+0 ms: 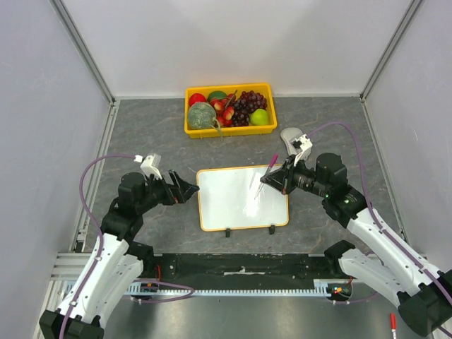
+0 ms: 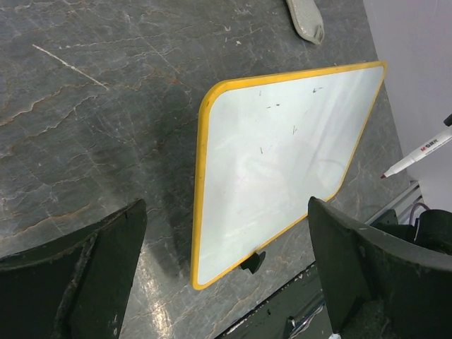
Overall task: Write a sentence on the whiteboard
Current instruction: Pass from the right arm to the left
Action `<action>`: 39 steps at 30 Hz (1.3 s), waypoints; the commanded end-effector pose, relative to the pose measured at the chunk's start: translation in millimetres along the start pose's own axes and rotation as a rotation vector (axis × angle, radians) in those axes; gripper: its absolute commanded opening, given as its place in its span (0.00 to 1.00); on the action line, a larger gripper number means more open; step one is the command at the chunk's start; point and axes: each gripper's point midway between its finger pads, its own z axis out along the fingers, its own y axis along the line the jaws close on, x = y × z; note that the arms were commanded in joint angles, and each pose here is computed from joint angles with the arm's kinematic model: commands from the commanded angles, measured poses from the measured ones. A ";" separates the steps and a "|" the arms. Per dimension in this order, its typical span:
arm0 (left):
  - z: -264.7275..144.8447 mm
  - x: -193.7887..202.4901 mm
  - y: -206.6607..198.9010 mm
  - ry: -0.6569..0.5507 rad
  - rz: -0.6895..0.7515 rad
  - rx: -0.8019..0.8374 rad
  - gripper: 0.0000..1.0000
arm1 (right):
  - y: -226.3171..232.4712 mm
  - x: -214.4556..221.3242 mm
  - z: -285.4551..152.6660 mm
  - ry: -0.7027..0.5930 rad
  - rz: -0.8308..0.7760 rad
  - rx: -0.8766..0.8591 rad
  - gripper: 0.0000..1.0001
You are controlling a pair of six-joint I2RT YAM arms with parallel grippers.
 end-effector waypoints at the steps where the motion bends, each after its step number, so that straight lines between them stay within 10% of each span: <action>1: 0.3 -6.3 -2.5 -0.033 -0.008 0.011 1.00 | 7.3 -12.4 -3.2 -0.060 -0.024 -0.018 0.00; 39: 44.6 44.5 -9.1 0.027 0.030 0.356 0.97 | 32.7 -23.0 14.6 -0.193 -0.037 -0.061 0.00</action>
